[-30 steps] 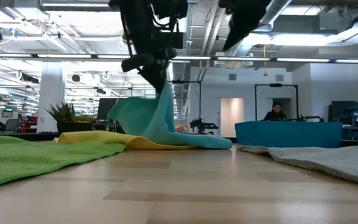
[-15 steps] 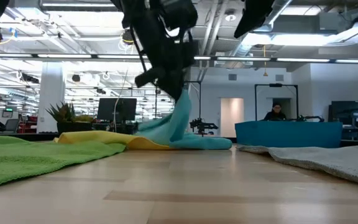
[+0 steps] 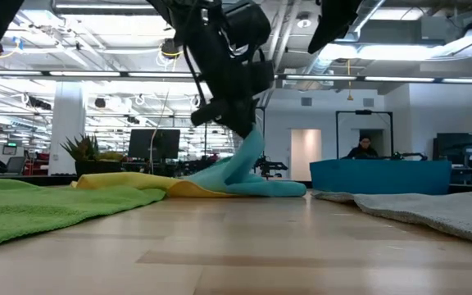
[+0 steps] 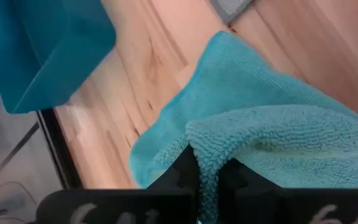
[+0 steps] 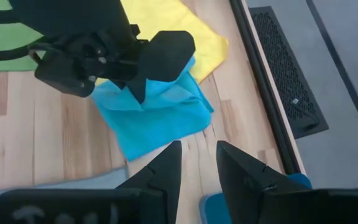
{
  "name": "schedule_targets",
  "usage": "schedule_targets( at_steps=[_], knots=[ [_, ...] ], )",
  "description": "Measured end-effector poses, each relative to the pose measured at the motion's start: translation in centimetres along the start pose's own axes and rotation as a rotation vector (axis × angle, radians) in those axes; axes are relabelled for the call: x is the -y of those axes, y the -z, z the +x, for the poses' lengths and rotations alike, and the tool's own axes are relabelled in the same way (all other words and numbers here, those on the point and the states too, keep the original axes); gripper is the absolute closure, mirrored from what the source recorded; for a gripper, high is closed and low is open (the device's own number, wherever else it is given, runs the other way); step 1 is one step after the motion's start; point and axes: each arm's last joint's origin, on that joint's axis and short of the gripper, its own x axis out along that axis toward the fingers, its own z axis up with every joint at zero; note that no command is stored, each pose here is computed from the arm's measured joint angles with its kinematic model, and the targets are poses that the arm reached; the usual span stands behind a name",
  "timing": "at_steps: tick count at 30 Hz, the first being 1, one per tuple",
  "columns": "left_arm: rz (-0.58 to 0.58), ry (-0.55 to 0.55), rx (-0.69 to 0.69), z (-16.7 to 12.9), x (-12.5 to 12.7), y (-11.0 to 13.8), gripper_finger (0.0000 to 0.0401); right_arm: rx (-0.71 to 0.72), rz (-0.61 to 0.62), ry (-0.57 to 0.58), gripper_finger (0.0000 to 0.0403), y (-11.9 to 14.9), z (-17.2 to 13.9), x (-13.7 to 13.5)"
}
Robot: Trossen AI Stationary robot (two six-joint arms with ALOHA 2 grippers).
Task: Fold microfiber towels
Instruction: Fold the blue microfiber cloth
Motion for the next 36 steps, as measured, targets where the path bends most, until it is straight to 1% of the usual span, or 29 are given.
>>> schedule_targets(
  at_steps=[5,8,11,13,16,19,21,24,27,30,36],
  knots=[
    [0.004,-0.002,0.052,-0.4,-1.3,-0.1,0.0401,0.000,0.000,0.000,0.0278,0.0,0.0,0.0],
    [0.002,0.006,0.100,-0.5,-1.6,-0.3,0.0401,0.000,0.000,0.000,0.0278,0.0,0.0,0.0],
    [0.042,-0.004,0.114,-0.5,-1.6,-0.5,0.0401,0.000,0.000,0.000,0.0278,0.0,0.0,0.0],
    [0.047,-0.005,0.134,-0.6,-1.7,-0.6,0.0401,0.000,0.000,0.000,0.0278,0.0,0.0,0.0],
    [0.022,0.012,0.160,-0.5,-1.8,-0.6,0.0401,0.000,0.000,0.000,0.0278,0.0,0.0,0.0],
    [-0.012,-0.003,0.182,-0.4,-2.2,-0.4,0.0401,-0.006,0.000,-0.002,0.0278,0.1,0.0,0.0],
    [-0.030,-0.022,0.193,0.2,-2.5,-0.4,0.0401,-0.013,0.000,-0.004,0.0278,0.1,0.0,0.0],
    [-0.058,-0.017,0.187,1.5,-2.4,-0.2,0.0401,-0.030,-0.001,-0.007,0.0278,0.3,0.0,-0.1],
    [-0.055,0.001,0.162,2.5,-1.9,-0.1,0.0401,-0.037,0.005,-0.009,0.0278,0.4,0.0,-0.1],
    [-0.049,0.020,0.158,3.0,-1.6,-0.3,0.0401,-0.042,0.005,-0.010,0.0278,0.4,0.0,-0.1],
    [-0.025,0.061,0.229,3.0,-1.5,-0.8,0.0401,-0.048,0.005,-0.012,0.0278,0.5,0.0,-0.1]
  ],
)
